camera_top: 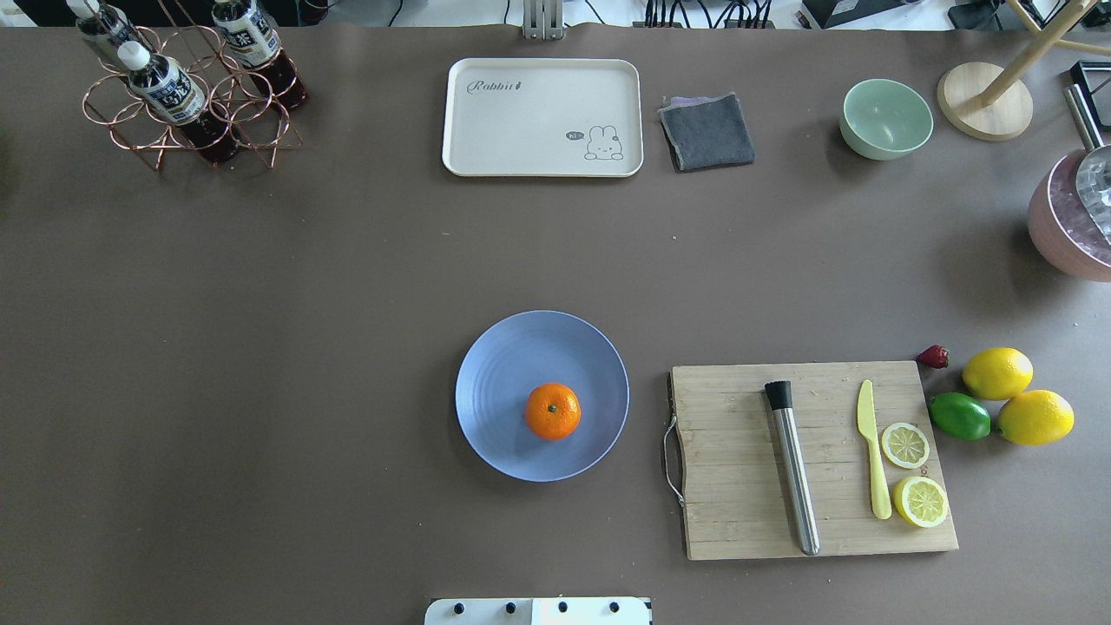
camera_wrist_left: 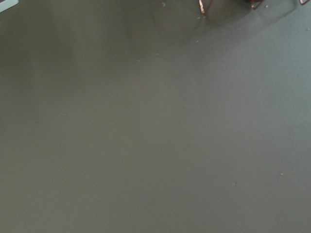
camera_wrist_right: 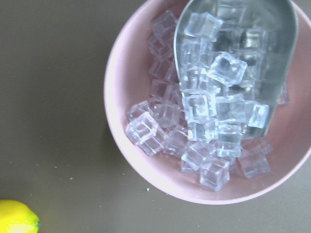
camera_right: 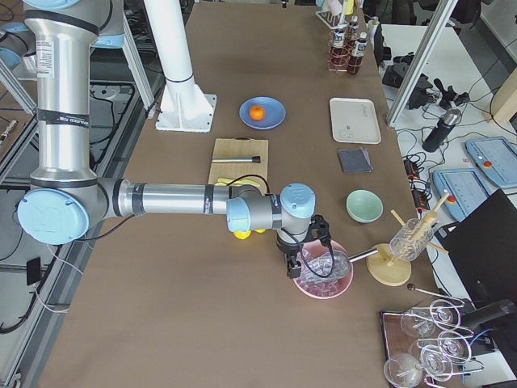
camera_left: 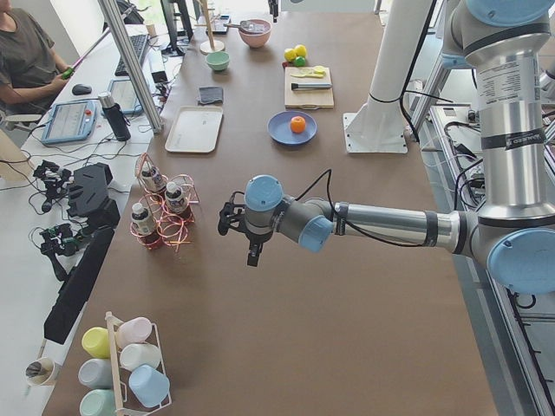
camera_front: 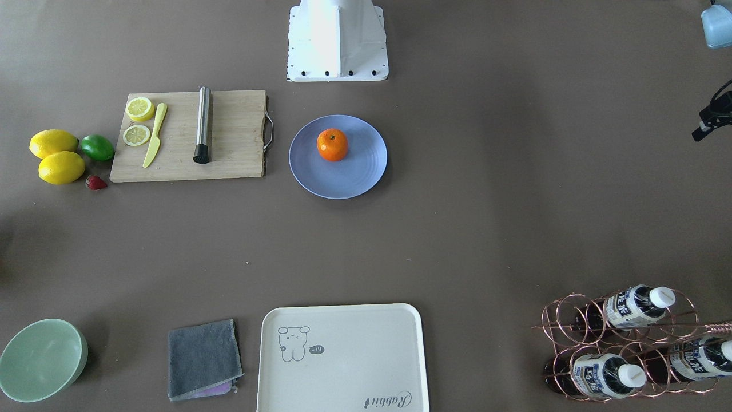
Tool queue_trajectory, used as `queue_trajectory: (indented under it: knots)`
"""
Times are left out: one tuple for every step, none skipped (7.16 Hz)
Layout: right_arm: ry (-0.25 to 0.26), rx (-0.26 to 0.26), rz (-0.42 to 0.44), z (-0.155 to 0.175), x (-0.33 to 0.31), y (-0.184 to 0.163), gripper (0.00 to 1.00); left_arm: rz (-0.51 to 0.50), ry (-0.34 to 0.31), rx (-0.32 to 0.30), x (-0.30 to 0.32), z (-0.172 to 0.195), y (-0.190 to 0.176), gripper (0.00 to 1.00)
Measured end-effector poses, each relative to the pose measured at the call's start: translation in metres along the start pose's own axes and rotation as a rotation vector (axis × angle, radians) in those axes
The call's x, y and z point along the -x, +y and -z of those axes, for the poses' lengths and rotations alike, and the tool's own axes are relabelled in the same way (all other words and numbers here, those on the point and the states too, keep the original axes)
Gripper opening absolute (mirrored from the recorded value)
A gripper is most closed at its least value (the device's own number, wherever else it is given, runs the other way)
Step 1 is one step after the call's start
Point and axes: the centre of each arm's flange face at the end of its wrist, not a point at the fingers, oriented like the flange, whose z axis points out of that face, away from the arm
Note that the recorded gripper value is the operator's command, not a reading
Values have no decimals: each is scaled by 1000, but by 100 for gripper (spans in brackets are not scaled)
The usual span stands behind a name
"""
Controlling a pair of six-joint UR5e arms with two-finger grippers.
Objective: Pick orange to plate
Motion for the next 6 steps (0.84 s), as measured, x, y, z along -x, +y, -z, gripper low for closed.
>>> queue_trajectory:
  knots:
    - [-1, 2, -1, -1, -9, 5, 100, 16, -33, 29, 19, 10, 3, 97]
    - [-2, 3, -2, -1, -12, 8, 100, 40, -90, 61, 30, 13, 5, 97]
    - [-3, 5, -3, -2, -13, 10, 100, 54, -139, 80, 38, 15, 8, 97]
    - [-6, 5, -4, -2, -13, 10, 100, 59, -159, 88, 41, 15, 10, 97]
    - [-10, 5, -5, -3, -13, 11, 100, 61, -165, 90, 42, 16, 11, 97]
    - [-16, 5, -6, -3, -13, 12, 100, 62, -162, 87, 41, 16, 10, 97]
